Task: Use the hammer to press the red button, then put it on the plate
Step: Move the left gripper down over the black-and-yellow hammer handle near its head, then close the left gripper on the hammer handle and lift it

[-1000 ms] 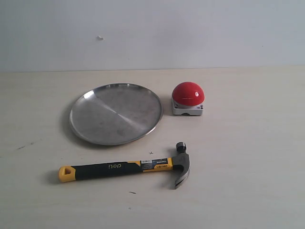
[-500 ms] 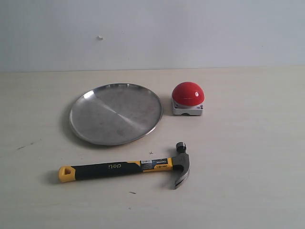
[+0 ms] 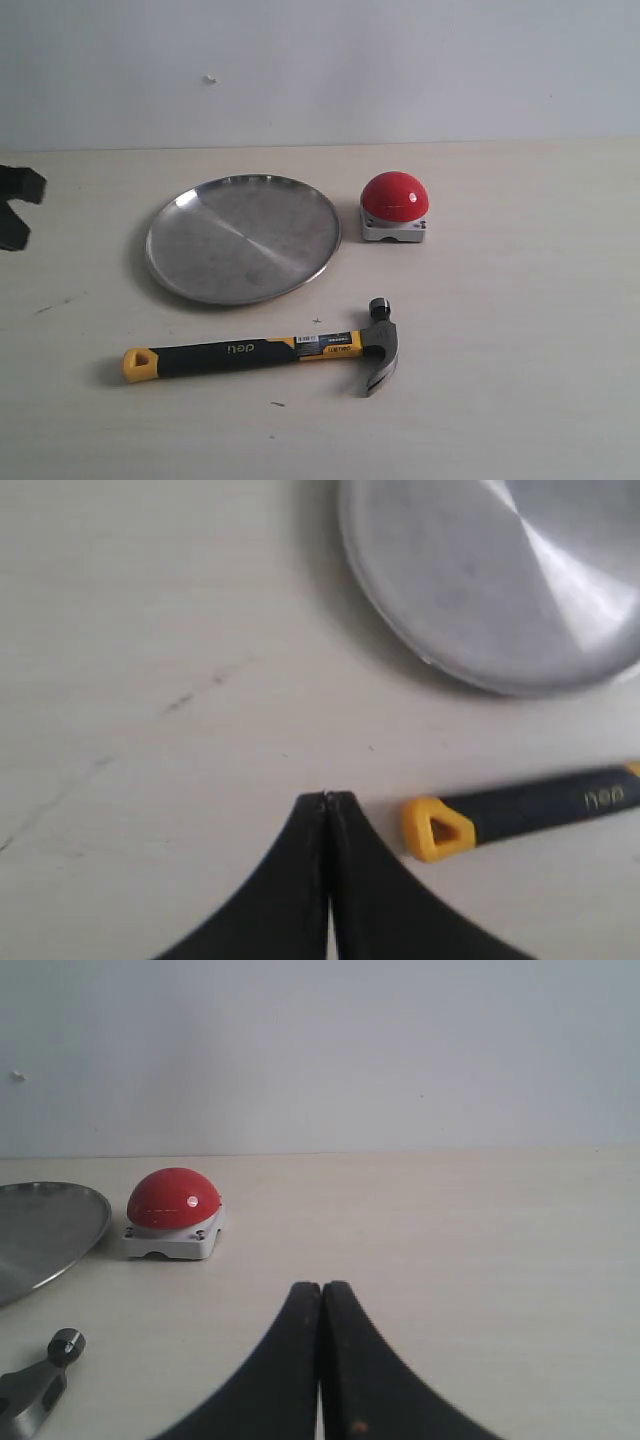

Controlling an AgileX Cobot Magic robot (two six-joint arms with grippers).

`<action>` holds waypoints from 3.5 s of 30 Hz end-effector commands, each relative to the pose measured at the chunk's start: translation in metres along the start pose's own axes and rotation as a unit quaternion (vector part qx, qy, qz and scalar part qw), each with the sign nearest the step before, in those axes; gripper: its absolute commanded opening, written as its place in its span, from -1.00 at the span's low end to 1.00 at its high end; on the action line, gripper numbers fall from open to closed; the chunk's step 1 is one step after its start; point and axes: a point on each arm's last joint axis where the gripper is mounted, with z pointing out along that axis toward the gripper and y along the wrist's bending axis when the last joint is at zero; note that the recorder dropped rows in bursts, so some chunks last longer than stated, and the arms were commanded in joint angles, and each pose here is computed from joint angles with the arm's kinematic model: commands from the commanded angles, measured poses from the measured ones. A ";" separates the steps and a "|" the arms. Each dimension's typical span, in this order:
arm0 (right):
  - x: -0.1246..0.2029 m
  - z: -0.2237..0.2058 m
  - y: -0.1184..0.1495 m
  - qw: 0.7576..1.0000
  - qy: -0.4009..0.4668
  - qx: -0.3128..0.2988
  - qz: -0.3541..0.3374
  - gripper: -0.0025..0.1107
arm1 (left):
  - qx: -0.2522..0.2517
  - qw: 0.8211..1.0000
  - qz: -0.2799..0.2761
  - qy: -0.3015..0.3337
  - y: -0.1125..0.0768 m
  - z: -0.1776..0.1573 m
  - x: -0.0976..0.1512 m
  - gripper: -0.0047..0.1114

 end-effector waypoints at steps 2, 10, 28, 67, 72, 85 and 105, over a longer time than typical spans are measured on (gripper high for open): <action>0.001 0.000 0.000 1.000 -0.004 0.002 0.001 -0.96 | 0.039 0.982 0.168 0.082 -0.051 0.033 0.001 -0.92; 0.001 0.000 0.000 1.000 -0.004 0.002 0.001 -0.96 | 0.079 0.917 0.374 0.116 -0.118 0.062 0.016 -0.92; 0.001 0.000 0.000 1.000 -0.004 0.002 0.001 -0.96 | 0.100 0.774 0.607 0.148 -0.246 0.122 0.031 -0.92; 0.001 0.000 0.000 1.000 -0.004 0.002 0.001 -0.96 | 0.093 0.726 0.647 0.212 -0.261 0.212 0.029 0.14; 0.001 0.000 0.000 1.000 -0.004 0.002 0.001 -0.96 | 0.096 0.718 0.655 0.216 -0.260 0.212 0.030 -0.18; 0.001 0.000 0.000 1.000 -0.004 0.002 0.001 -0.96 | 0.096 0.732 0.645 0.197 -0.263 0.205 0.025 -0.92; 0.001 0.000 0.000 1.000 -0.004 0.002 0.001 -0.96 | 0.214 0.801 0.550 -0.102 -0.297 0.053 -0.021 -0.92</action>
